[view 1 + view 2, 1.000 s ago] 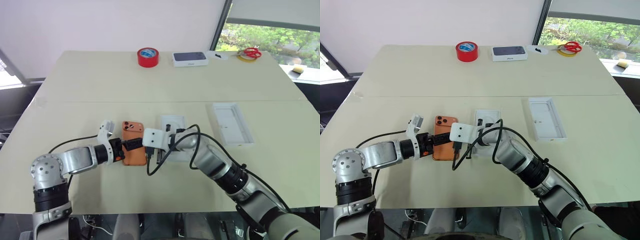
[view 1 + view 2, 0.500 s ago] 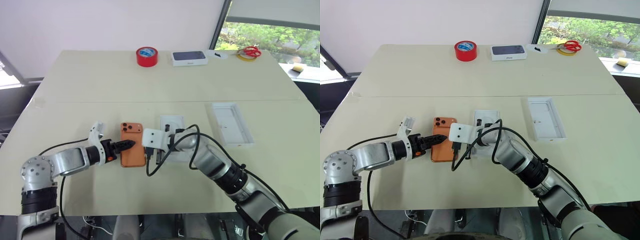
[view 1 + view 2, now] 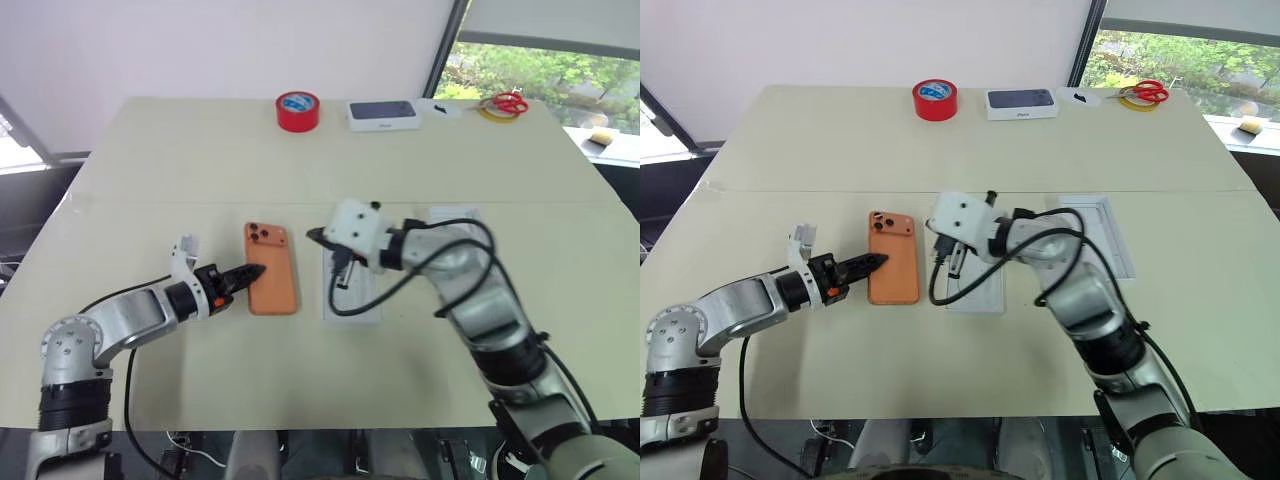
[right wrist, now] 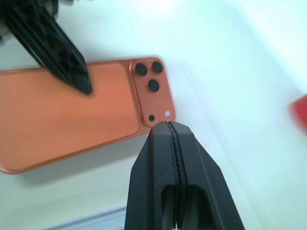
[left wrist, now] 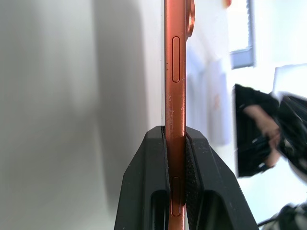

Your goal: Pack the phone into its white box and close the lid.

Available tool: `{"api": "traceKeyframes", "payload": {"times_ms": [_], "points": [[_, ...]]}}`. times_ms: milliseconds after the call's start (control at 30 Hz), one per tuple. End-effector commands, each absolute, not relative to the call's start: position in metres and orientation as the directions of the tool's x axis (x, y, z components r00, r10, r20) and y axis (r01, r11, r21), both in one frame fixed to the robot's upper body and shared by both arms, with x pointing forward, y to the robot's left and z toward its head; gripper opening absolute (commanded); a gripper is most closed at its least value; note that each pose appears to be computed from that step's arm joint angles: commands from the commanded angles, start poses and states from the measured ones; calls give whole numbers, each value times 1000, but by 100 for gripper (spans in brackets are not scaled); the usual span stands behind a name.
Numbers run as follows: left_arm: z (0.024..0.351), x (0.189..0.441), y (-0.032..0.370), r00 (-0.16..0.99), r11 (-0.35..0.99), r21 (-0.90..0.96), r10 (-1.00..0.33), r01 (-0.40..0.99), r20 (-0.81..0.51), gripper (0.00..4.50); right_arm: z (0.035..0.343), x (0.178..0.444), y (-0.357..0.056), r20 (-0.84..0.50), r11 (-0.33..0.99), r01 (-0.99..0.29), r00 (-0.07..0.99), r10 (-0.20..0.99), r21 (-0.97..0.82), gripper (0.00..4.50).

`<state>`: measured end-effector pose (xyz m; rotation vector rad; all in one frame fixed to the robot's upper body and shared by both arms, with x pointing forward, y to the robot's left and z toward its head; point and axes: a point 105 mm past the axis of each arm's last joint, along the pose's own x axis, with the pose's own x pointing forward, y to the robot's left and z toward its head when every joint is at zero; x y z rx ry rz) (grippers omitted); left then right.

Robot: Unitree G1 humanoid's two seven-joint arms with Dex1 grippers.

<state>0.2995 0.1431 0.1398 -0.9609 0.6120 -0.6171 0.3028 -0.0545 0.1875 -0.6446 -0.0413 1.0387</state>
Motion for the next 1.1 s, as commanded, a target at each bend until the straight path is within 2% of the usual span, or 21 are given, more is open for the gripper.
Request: {"api": "traceKeyframes", "payload": {"times_ms": [33,267,467,700,867,933,1000,1100], "points": [[168,301,104,620,330,-895,-780,301,-79,1,195,284,-93,-227,418,-822,524,821,-387,0],[145,307,45,527,375,-885,-829,276,-187,1,166,258,-164,-343,555,-771,637,691,-314,0],[133,307,33,496,422,-860,-834,289,-242,1,166,249,-167,-343,583,-741,672,657,-334,0],[128,306,31,485,422,-860,-838,287,-249,1,168,248,-165,-338,589,-727,686,644,-352,0],[132,301,31,453,403,-853,-861,332,-231,237,162,248,-166,-360,584,-729,684,634,-357,0],[138,303,40,464,401,-846,-860,351,-215,340,160,250,-168,-371,585,-726,688,623,-362,0],[146,306,53,487,407,-834,-851,373,-197,425,155,255,-172,-403,583,-714,700,589,-387,0],[152,312,78,526,490,-754,-820,437,-228,425,147,266,-178,-440,589,-686,727,527,-427,0]]}}
